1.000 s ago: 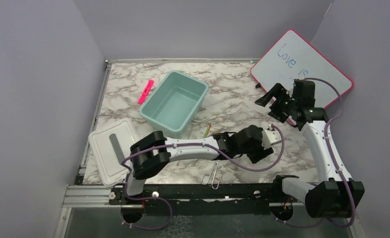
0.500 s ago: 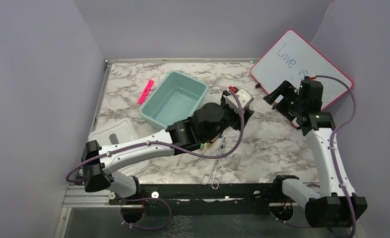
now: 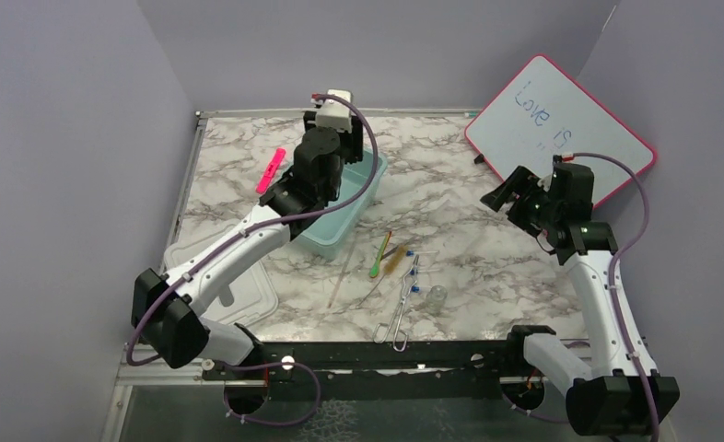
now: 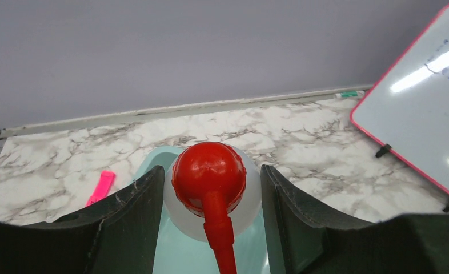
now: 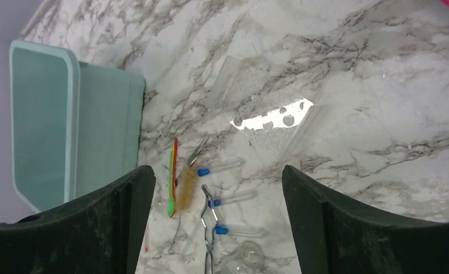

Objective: Organize the chemistry lab equipment

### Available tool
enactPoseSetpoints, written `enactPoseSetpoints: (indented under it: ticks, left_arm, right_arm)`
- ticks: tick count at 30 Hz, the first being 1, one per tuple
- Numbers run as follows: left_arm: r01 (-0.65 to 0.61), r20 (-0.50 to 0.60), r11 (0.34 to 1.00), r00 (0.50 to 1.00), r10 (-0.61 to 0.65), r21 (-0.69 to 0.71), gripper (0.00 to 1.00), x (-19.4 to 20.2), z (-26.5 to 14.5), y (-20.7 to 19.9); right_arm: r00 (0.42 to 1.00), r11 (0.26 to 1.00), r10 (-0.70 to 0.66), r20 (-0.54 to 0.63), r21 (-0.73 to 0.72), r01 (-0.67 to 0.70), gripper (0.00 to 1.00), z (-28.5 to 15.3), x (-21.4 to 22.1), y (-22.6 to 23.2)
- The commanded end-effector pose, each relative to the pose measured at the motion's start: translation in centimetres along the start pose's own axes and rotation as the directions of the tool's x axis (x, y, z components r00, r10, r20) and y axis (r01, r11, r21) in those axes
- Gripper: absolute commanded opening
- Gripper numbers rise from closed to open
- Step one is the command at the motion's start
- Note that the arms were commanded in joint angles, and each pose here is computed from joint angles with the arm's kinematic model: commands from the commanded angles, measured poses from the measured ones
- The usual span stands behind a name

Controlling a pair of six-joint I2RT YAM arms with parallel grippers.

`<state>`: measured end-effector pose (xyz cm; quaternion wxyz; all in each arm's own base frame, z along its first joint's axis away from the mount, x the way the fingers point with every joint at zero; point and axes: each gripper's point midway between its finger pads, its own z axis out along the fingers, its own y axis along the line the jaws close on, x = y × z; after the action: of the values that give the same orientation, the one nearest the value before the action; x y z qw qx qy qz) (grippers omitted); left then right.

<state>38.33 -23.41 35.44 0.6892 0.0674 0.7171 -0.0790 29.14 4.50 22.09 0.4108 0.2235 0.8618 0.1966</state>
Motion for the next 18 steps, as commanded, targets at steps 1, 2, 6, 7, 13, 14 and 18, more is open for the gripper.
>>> enactPoseSetpoints:
  ticks: [1,2,6,7,13,14,18]
  left_arm:
    - [0.087,-0.037,0.989,0.995,-0.092,-0.117,0.34,2.9,3.4,4.1]
    - [0.100,-0.059,0.987,0.992,-0.108,-0.123,0.34,4.0,4.3,4.8]
    - [0.147,-0.116,0.976,0.979,-0.167,-0.161,0.32,8.1,7.1,7.8]
    - [0.155,-0.131,0.975,0.976,-0.177,-0.162,0.32,9.3,7.5,8.2]
    - [0.168,-0.191,0.975,0.962,-0.194,-0.144,0.31,13.6,9.2,8.5]
    - [0.171,-0.196,0.975,0.961,-0.197,-0.141,0.31,14.1,9.4,8.4]
    - [0.170,-0.207,0.973,0.958,-0.201,-0.155,0.31,15.8,10.2,8.4]
  right_arm:
    - [0.998,0.994,-0.023,-0.061,-0.109,0.017,0.86,-0.5,2.0,1.1]
    - [0.997,0.993,-0.023,-0.073,-0.117,0.014,0.85,-0.5,2.4,1.1]
    - [0.995,0.992,-0.016,-0.102,-0.129,0.003,0.85,-0.5,3.3,1.0]
    - [0.994,0.992,-0.013,-0.109,-0.128,-0.001,0.85,-0.4,3.5,1.0]
    - [0.990,0.994,-0.002,-0.141,-0.111,-0.014,0.84,0.2,4.2,0.4]
    - [0.989,0.994,0.000,-0.147,-0.112,-0.016,0.84,0.4,4.3,0.4]
    - [0.984,0.993,0.008,-0.176,-0.116,-0.029,0.84,0.9,4.8,0.4]
